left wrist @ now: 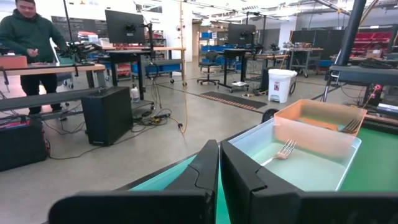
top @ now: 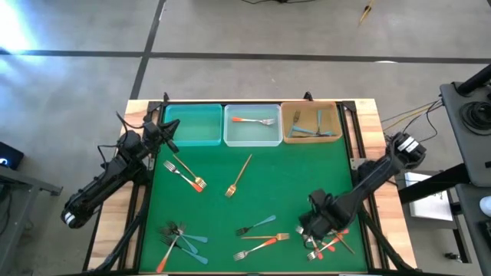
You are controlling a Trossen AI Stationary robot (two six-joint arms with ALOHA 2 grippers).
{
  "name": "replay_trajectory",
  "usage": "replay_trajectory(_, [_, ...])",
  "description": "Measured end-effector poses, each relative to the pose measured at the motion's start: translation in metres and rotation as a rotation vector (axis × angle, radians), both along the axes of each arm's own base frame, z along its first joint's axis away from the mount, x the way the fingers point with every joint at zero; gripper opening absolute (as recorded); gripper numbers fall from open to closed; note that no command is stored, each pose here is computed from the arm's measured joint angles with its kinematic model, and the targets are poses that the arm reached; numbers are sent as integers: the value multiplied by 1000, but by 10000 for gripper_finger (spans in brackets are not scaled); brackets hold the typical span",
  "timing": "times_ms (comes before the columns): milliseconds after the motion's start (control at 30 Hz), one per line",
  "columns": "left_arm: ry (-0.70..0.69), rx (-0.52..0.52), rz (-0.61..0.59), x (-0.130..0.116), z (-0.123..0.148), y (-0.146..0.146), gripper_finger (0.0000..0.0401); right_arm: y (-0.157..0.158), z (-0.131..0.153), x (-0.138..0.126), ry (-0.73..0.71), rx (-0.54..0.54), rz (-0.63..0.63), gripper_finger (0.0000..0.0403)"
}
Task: Sort silverware by color (type)
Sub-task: Put the gold fork into the blue bin
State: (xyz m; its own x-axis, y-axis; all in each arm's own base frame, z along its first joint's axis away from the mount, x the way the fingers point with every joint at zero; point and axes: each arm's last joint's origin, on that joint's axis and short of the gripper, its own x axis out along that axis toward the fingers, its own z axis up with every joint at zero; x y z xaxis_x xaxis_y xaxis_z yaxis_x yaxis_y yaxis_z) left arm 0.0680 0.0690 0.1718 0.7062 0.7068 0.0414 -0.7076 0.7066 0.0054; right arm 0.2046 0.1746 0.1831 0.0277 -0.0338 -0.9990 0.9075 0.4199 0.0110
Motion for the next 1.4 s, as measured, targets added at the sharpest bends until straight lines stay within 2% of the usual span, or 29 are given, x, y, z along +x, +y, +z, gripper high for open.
replay_trajectory(167, [0, 0, -1, 0, 0, 0, 0, 15, -7, -1, 25, -19, 26, 205])
replay_trajectory(433, [0, 0, -1, 0, 0, 0, 0, 15, -22, -2, 91, -57, 28, 205])
replay_trajectory(700, [0, 0, 0, 0, 0, 0, 0, 11, -21, -6, 117, -76, 54, 199])
replay_trajectory(800, [0, 0, 0, 0, 0, 0, 0, 9, -25, -8, 128, -89, 39, 177])
replay_trajectory(933, [0, 0, 0, 0, 0, 0, 0, 6, -29, -9, 141, -100, 15, 127])
replay_trajectory(1133, [0, 0, 0, 0, 0, 0, 0, 1, -30, -4, 116, -110, 2, 22])
replay_trajectory(1400, [0, 0, 0, 0, 0, 0, 0, -6, -30, 2, 121, -112, 4, 10])
